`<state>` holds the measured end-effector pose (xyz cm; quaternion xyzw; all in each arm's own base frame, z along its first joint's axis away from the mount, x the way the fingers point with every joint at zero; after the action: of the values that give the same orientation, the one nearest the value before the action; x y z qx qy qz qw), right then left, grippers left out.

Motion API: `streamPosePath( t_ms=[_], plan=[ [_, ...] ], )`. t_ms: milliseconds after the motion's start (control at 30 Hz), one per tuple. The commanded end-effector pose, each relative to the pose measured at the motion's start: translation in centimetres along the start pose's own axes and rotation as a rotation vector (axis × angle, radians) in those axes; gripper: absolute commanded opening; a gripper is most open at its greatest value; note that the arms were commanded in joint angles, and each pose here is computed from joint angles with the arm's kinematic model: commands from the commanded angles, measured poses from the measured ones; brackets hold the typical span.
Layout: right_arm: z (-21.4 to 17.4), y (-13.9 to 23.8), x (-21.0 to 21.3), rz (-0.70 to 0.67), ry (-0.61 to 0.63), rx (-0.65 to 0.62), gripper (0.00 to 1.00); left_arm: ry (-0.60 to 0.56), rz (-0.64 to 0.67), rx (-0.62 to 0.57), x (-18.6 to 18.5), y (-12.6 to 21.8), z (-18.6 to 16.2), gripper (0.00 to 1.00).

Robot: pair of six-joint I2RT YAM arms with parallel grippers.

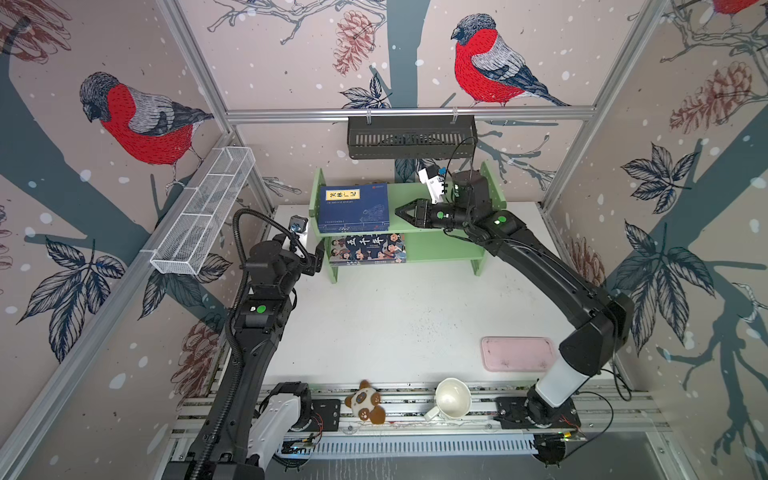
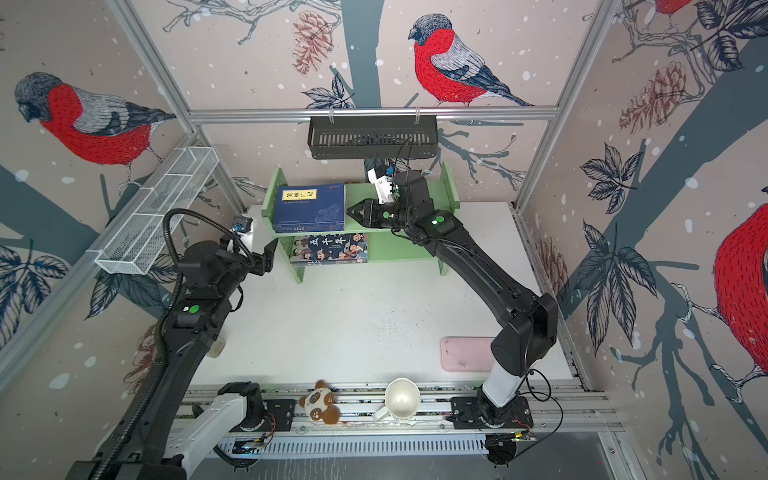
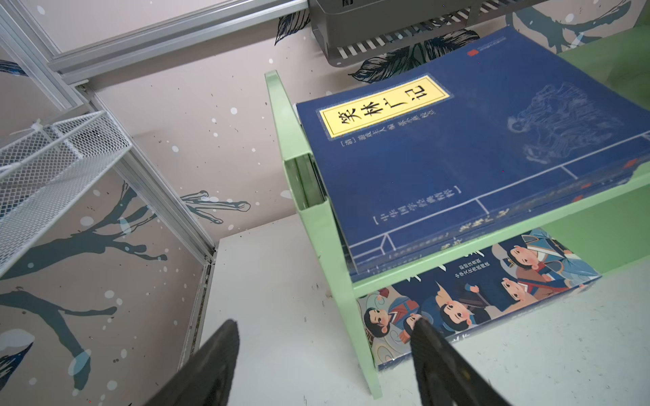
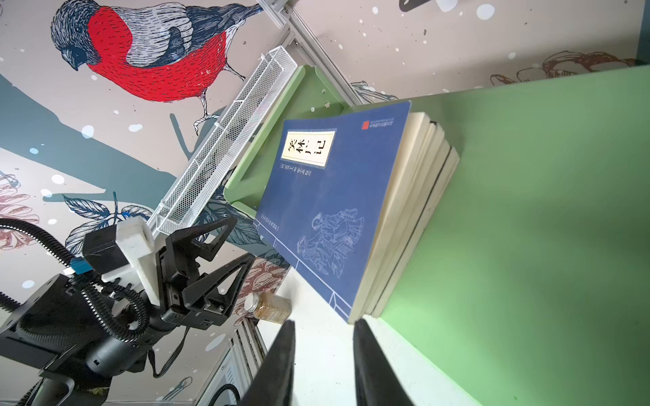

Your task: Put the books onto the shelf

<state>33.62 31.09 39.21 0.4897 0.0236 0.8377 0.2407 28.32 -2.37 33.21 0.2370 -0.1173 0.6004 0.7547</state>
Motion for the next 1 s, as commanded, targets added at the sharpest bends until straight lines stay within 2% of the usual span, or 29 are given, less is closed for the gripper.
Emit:
streamPosePath(
  t_ms=[0,567,967],
  plan=[
    [0.5,0.4,0.9,0.037,0.042,-0.03,0.3,-0.021,0.019,-0.068,0.4,-0.1,1.0,0.77],
    [0.2,0.1,0.5,0.041,0.041,-0.017,0.3,0.025,0.102,-0.108,1.5,-0.8,1.1,0.76],
    [0.1,-0.4,0.2,0.046,0.034,-0.005,0.3,0.045,0.099,-0.102,1.5,-1.6,0.8,0.76]
  ],
)
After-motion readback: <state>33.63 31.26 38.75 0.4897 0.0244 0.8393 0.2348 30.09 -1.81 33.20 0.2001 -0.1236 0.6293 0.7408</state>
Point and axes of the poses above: each gripper's point midway between its finger pads, its own y axis back along the fingers, its own x axis along the line the jaws close on, z = x × y, the point moved 6 cm from there along y, back along the fingers, and after that the axes turned 15 degrees about -y, right-handed, at the moved point
